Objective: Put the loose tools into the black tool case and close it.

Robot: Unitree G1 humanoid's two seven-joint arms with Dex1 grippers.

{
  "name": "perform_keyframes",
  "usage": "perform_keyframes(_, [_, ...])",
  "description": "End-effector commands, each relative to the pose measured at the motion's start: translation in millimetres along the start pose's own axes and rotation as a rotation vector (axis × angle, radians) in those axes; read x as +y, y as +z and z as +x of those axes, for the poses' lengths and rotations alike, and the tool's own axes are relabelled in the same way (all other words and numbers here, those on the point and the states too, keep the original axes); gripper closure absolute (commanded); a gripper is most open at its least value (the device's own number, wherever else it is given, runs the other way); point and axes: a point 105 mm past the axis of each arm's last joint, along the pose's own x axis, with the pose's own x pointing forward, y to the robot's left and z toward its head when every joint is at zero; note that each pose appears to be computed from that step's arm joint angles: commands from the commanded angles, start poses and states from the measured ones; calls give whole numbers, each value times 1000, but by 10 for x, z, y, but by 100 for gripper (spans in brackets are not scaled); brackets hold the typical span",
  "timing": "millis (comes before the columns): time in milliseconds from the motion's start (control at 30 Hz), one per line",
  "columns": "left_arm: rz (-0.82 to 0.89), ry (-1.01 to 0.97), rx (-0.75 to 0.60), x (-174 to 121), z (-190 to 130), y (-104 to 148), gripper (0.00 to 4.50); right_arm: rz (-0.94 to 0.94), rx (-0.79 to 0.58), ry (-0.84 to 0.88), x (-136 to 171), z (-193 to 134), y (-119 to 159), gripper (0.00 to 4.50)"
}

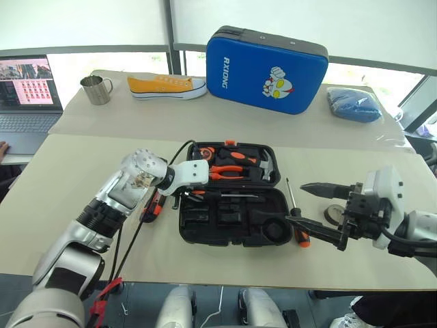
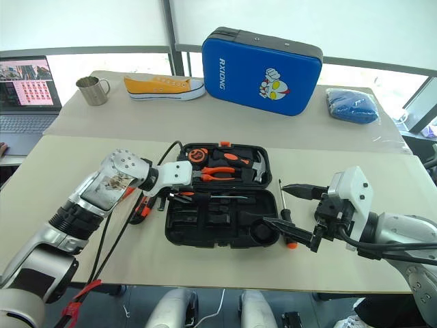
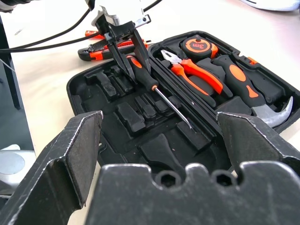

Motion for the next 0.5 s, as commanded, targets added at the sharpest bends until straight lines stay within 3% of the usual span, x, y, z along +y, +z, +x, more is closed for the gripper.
perform_keyframes(33, [29, -4, -46, 49, -84, 191, 245, -37, -30, 3, 37, -18, 107, 0])
perform_keyframes(233, [38, 13, -117, 118, -229, 420, 42, -23, -22, 11, 71, -32, 77, 0])
perform_keyframes(267, [39, 11, -121, 118, -236, 435, 42, -22, -22, 11, 71, -33, 76, 0])
perform_keyframes(367, [66, -8, -124, 99, -224, 475, 97, -21, -20, 11, 70, -35, 71, 0])
perform_keyframes(500, [92, -32, -79, 76, -97, 407, 245, -23, -18, 11, 65, -31, 67, 0])
